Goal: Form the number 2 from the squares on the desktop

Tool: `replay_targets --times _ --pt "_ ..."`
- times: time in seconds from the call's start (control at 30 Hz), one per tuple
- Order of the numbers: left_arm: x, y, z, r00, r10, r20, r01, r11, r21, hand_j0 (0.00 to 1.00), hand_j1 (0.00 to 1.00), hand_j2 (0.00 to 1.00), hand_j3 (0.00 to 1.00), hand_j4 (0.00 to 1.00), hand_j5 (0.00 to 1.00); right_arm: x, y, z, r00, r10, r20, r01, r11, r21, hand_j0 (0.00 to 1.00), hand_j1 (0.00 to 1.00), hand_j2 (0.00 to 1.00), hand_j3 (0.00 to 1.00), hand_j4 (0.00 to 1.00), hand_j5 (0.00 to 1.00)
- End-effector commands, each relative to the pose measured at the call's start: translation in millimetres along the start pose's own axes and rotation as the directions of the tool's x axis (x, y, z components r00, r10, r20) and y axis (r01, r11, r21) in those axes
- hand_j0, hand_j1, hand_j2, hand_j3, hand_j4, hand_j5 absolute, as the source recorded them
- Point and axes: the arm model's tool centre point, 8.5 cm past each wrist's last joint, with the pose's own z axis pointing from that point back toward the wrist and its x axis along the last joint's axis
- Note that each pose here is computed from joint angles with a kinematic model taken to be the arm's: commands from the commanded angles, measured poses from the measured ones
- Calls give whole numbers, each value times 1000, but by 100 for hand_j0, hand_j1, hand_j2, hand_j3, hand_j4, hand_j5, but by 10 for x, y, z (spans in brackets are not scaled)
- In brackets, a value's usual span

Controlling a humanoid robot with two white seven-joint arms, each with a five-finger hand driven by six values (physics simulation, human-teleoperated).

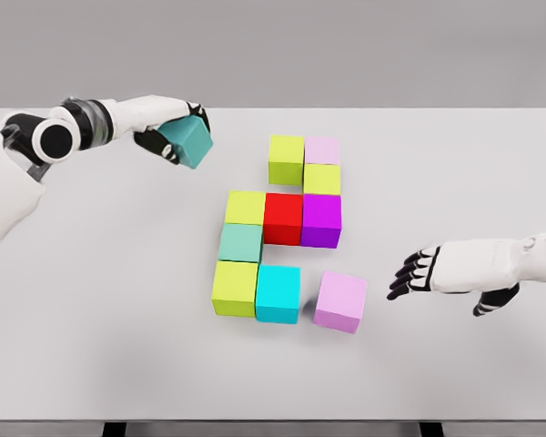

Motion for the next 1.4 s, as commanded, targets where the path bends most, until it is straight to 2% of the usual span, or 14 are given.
replay_targets --times 0.0,0.23,0.4,0.47,0.7,0.83,0.9,1.0,1.2,1.37 --pt "-12 -23 -71 994 75 -79 -75 997 0 43 43 43 43 43 43 43 38 -118 999 -12 33 12 1000 6 100 100 100 100 100 100" --pt "3 -58 -182 960 129 -250 -140 990 -24 43 43 43 43 43 43 64 29 -168 999 -10 47 10 1000 4 100 100 100 100 100 100" --pt "141 -28 -270 958 133 -255 -143 990 -19 43 43 43 43 43 43 49 -4 -150 999 -1 39 1 1000 1 100 100 100 100 100 100" --pt "182 -26 -305 934 181 -308 -192 981 -3 42 42 42 42 42 42 47 -36 -153 999 7 39 -7 1000 -4 100 100 100 100 100 100" --pt "317 -1 -396 935 98 -342 -99 995 14 41 41 41 41 41 41 53 -151 -208 998 44 44 -43 999 -18 100 100 100 100 100 100" --pt "518 -9 -505 942 61 -331 -56 998 22 40 40 40 40 40 40 64 -208 -243 997 55 52 -54 998 -29 100 100 100 100 100 100" --pt "524 -4 -509 940 53 -337 -47 999 25 39 39 39 39 39 39 69 -215 -258 997 57 56 -55 998 -31 100 100 100 100 100 100" --pt "666 -6 -573 943 49 -328 -41 999 31 39 39 39 39 39 39 75 -241 -274 996 62 60 -59 998 -38 100 100 100 100 100 100" --pt "701 -13 -596 936 69 -344 -60 997 38 39 39 39 39 39 39 87 -303 -306 995 73 67 -69 996 -54 100 100 100 100 100 100" --pt "767 -20 -630 940 76 -333 -67 997 38 39 39 39 39 39 39 96 -317 -338 994 75 75 -70 996 -59 100 100 100 100 100 100"
